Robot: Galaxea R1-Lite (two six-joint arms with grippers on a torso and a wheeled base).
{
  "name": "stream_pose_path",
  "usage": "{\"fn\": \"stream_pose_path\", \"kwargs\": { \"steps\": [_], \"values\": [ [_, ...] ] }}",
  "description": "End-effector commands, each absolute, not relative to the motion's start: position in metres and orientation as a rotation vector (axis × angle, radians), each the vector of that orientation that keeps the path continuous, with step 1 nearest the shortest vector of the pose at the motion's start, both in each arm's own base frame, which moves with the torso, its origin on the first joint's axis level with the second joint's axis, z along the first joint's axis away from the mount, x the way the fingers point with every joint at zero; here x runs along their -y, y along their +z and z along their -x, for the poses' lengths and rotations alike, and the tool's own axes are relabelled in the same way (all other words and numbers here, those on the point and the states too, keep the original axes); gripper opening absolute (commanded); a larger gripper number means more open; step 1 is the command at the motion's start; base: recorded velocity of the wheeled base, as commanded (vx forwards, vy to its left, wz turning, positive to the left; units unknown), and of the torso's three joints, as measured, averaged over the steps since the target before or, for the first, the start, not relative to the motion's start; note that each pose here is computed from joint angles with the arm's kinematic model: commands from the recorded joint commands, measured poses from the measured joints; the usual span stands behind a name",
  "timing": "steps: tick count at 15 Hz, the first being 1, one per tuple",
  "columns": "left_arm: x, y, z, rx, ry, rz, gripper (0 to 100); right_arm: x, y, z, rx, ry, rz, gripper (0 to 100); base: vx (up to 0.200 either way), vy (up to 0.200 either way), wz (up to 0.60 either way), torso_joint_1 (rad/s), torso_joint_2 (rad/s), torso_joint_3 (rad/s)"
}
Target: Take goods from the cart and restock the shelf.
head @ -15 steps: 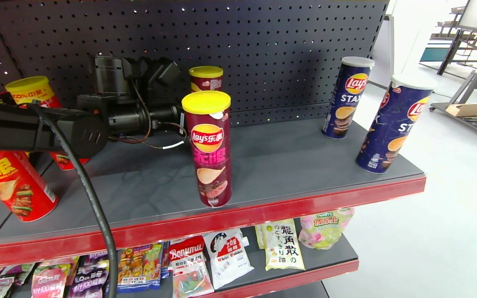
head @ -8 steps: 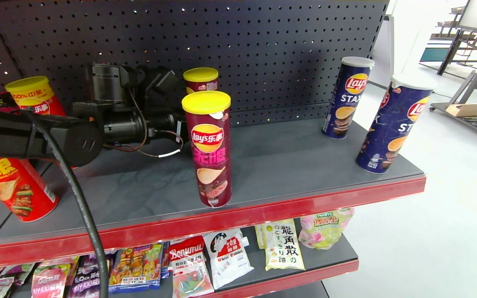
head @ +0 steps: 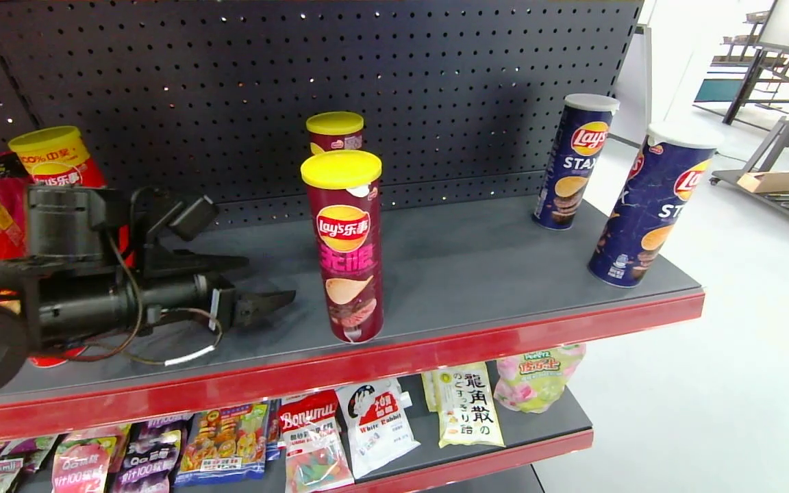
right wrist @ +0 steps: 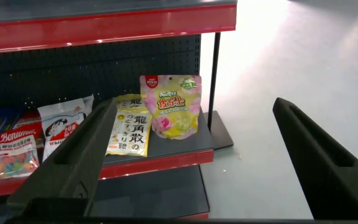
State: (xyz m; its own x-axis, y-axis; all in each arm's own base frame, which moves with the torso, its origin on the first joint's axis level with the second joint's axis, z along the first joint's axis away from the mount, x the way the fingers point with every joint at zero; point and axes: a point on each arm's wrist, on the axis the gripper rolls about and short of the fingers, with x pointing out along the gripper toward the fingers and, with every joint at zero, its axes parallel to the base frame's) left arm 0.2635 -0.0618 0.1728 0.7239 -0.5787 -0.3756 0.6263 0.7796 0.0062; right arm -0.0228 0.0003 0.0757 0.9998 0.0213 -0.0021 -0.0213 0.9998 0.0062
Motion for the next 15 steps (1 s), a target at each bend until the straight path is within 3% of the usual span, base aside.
{"fn": "stream_pose_path", "kwargs": {
  "steps": [1,4,8,12,15],
  "values": [
    [0.045,0.184,-0.190,-0.242,-0.646,-0.131,100,0.000,0.076,0.023,-0.003,0.021,-0.006,100,0.000,0.000,0.00,0.000,0.00,0.000],
    [0.029,0.186,-0.118,-0.139,-0.586,-0.017,100,0.000,0.075,0.023,-0.005,0.021,-0.006,100,0.000,0.000,0.00,0.000,0.00,0.000],
    [0.011,0.164,-0.039,0.015,-0.396,-0.036,100,0.000,0.076,0.023,-0.002,0.021,-0.006,100,0.000,0.000,0.00,0.000,0.00,0.000],
    [0.003,0.147,0.012,-0.034,-0.284,-0.020,100,0.000,0.076,0.023,-0.003,0.021,-0.002,100,0.000,0.000,0.00,0.000,0.00,0.000],
    [0.001,0.142,0.018,-0.030,-0.250,-0.021,100,0.000,0.076,0.023,-0.003,0.021,0.000,100,0.000,0.000,0.00,0.000,0.00,0.000]
  ]
}}
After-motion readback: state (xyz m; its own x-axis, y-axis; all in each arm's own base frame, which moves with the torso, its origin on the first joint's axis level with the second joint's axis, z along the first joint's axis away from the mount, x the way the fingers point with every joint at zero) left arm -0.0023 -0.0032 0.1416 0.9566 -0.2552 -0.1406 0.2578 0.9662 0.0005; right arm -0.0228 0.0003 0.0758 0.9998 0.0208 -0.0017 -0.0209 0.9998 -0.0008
